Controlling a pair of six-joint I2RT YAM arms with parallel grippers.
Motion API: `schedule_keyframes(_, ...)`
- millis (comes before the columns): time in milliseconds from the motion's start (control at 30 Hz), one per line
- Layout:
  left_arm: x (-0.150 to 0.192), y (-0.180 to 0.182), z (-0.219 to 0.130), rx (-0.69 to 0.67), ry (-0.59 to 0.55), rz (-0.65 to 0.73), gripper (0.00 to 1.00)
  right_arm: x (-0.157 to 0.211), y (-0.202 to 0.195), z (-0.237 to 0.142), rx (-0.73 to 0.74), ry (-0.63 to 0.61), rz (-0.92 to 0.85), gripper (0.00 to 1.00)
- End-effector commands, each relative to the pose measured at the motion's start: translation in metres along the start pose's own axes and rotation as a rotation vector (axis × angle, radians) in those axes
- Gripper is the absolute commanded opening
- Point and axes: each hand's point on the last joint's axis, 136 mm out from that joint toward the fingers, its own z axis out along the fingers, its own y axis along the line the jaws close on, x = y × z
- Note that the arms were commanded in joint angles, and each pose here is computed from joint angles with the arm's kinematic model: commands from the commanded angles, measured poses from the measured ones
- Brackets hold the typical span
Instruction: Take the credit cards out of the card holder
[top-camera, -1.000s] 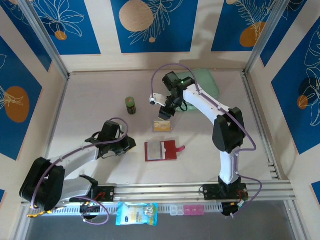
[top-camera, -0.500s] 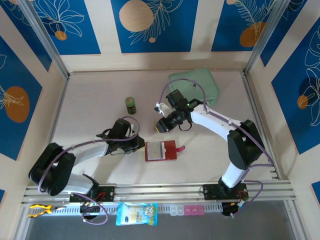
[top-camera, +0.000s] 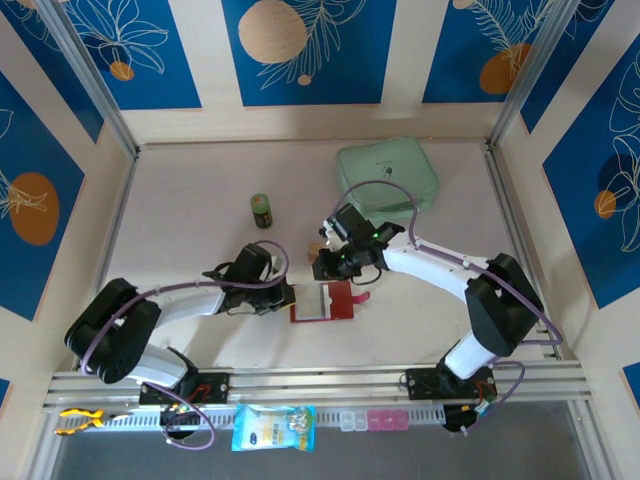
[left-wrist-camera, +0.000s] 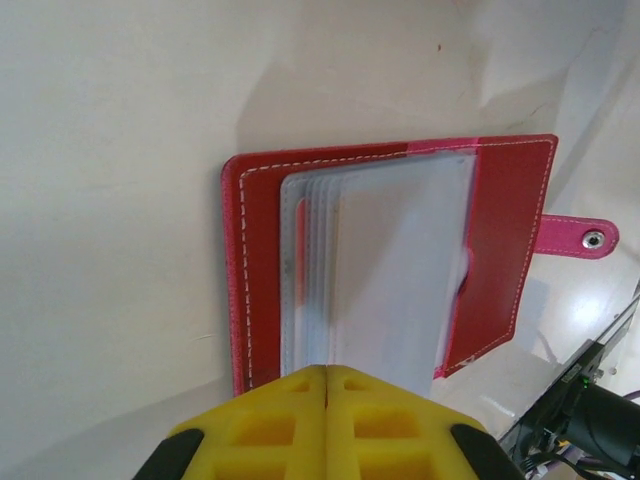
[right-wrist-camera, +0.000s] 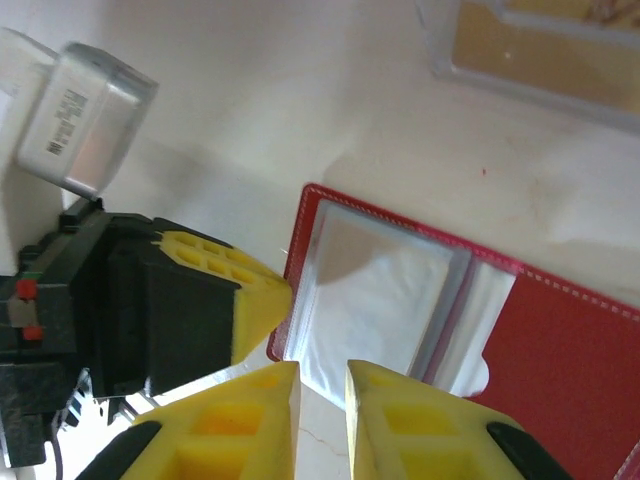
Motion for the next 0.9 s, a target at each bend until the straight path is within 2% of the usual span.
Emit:
schedule_keyframes(0,0.005,0.013,0.005,-0.040,0.002,-0.023,0.04,0.010,-0.002,-0.001,0.014,0.006,0.099,0.18)
schedule_keyframes(167,0.004,0.017,0.004,-0.064,-0.004,-0.022,0.03,0.023,-0.003,0.007,-0.002,0.066,0.141,0.19)
schedule_keyframes(500,0.007,0.028,0.006,-0.110,0.004,-0.031,0.02,0.031,0.004,0.020,-0.088,0.087,0.158,0.41)
schedule_keyframes(867,0.006,0.032,0.005,-0.143,0.002,-0.017,0.02,0.037,0.001,0.037,-0.104,0.135,0.178,0.38)
